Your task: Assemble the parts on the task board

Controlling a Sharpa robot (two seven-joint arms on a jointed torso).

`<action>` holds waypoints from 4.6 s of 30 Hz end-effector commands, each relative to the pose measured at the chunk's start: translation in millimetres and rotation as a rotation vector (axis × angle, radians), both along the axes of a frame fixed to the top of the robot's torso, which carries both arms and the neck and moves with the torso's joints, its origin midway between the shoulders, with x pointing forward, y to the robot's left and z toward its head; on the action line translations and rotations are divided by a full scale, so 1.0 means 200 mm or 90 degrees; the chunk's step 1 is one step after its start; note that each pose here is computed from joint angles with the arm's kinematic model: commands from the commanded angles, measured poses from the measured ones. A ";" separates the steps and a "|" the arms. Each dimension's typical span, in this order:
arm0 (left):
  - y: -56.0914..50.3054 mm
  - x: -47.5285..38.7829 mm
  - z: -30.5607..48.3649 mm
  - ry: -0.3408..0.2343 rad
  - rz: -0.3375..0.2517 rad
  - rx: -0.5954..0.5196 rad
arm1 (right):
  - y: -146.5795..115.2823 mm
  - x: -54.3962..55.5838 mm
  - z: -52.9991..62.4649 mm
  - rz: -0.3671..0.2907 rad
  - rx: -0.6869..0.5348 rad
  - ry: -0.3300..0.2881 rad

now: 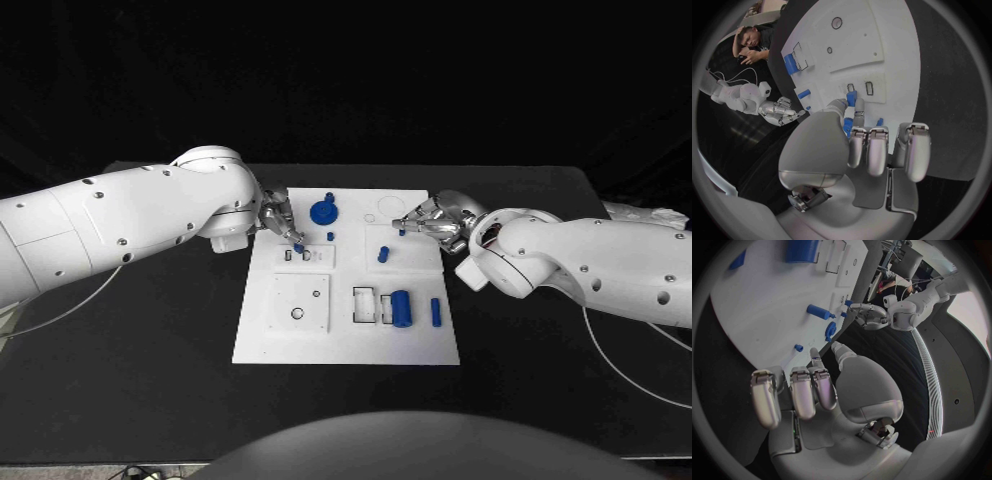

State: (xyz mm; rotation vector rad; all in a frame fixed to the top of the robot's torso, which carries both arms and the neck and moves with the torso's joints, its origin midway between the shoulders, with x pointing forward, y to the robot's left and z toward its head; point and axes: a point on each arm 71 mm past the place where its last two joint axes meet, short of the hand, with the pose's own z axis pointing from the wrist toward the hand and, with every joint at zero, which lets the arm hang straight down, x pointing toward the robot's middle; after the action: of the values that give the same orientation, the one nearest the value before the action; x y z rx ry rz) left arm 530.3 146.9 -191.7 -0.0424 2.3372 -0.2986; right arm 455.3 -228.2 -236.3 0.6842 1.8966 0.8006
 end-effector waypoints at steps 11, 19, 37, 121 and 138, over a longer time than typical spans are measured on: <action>-0.02 -0.015 -0.013 0.024 -0.008 -0.005 | 0.00 0.00 0.00 0.006 -0.001 -0.005; -0.02 -0.018 -0.019 0.032 -0.009 -0.006 | 0.00 0.00 0.00 0.006 -0.001 -0.005; -0.02 -0.023 -0.028 0.046 -0.010 -0.004 | 0.01 0.00 0.00 0.007 -0.001 -0.005; -0.02 0.010 -0.042 0.038 -0.002 -0.018 | 0.00 0.00 0.00 0.006 -0.001 -0.009; -0.04 0.000 -0.047 0.048 -0.003 -0.027 | 0.00 0.00 0.00 0.006 -0.001 -0.010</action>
State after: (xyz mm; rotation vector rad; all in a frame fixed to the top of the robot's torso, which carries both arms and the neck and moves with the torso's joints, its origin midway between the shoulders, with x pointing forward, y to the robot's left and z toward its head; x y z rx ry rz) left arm 531.7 141.6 -200.7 -0.0742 2.3951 -0.3328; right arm 455.4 -228.3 -235.9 0.6826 1.8899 0.8014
